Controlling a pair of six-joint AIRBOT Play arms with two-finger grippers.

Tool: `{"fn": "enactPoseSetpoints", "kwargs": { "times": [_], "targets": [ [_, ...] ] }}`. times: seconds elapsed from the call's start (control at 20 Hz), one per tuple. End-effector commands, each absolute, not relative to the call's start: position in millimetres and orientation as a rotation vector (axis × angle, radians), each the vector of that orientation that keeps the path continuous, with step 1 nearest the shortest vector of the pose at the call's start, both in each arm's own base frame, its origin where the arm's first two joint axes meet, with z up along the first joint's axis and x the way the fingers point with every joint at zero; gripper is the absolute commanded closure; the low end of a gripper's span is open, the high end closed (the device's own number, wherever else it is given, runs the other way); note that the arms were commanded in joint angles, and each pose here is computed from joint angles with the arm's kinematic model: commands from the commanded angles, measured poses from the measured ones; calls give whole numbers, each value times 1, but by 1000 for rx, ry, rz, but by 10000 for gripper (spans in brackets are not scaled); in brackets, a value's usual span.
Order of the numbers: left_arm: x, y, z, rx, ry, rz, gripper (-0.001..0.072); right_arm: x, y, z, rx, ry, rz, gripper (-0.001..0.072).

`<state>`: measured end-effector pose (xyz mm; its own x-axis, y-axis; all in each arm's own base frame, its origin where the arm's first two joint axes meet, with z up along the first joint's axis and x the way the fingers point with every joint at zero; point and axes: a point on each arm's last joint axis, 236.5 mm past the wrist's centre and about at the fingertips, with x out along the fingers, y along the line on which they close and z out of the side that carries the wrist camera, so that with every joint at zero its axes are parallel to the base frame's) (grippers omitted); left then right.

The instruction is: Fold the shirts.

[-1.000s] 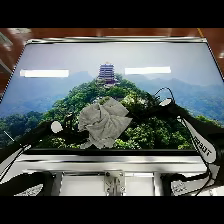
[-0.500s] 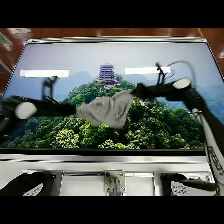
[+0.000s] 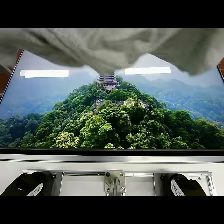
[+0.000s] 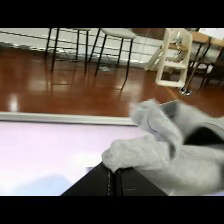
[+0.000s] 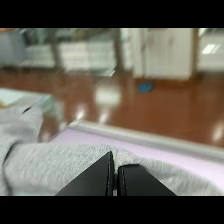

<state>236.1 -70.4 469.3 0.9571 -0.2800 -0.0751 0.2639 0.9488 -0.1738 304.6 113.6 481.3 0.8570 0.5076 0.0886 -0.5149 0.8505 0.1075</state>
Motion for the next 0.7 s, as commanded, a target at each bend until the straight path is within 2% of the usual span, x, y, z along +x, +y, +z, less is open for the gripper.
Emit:
{"fn": "enactPoseSetpoints", "kwargs": {
  "times": [0.0, 0.15, 0.3, 0.5, 0.65],
  "targets": [
    [215, -51, 417, -92, 319, -216, 675, 257, 82, 482, 31, -23, 368, 658],
    [235, -59, 353, -27, 490, -195, 675, 260, 70, 375, -48, 427, 340, 658],
    [261, -70, 282, 26, 628, -183, 675, 256, 63, 277, -48, 821, 363, 658],
    [281, -82, 198, 1, 752, -160, 675, 265, 63, 175, 54, 1116, 372, 658],
    [284, -89, 152, -53, 820, -145, 673, 290, 63, 103, 151, 1215, 332, 657]
  ]
}}
